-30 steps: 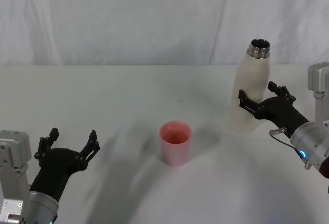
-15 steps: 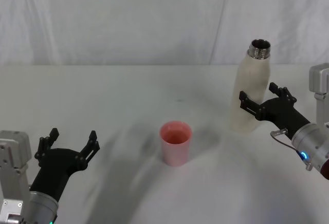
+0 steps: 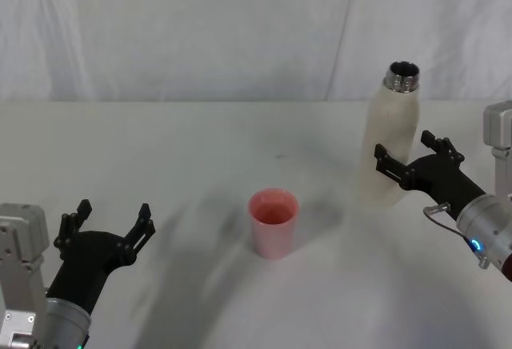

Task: Grasp the thermos with one hand and pour water into the cup lid.

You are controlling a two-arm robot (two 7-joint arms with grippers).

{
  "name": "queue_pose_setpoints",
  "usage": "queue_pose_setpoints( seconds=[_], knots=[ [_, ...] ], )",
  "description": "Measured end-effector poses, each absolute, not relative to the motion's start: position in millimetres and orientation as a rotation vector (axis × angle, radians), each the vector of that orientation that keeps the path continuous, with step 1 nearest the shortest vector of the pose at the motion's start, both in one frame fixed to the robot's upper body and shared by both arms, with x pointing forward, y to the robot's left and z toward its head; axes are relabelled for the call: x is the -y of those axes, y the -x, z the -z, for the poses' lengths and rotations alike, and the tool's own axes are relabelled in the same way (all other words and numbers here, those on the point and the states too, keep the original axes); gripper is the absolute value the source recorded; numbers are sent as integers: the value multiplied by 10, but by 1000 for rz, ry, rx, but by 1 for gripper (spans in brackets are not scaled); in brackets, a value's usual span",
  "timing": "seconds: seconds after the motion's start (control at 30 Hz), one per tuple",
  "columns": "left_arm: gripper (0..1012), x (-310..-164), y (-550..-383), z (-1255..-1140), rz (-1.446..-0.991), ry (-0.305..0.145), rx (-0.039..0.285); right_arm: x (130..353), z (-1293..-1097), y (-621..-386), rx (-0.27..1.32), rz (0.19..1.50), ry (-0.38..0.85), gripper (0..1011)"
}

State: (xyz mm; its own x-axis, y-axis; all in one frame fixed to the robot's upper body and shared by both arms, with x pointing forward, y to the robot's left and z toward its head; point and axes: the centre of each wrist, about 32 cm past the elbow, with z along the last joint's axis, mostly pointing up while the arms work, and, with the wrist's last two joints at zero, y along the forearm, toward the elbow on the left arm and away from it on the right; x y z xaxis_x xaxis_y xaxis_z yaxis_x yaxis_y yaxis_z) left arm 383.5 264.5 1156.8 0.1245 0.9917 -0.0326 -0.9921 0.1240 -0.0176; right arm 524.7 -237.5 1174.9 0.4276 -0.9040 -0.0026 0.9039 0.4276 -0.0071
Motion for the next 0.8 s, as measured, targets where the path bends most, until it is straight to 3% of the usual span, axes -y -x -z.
queue_pose_setpoints(
  seconds=[0.8],
  knots=[
    [1001, -2645, -3835, -11568, -1446, 38, -14, 2420, -11769, -5159, -10, 1128, 2, 1001]
  ],
)
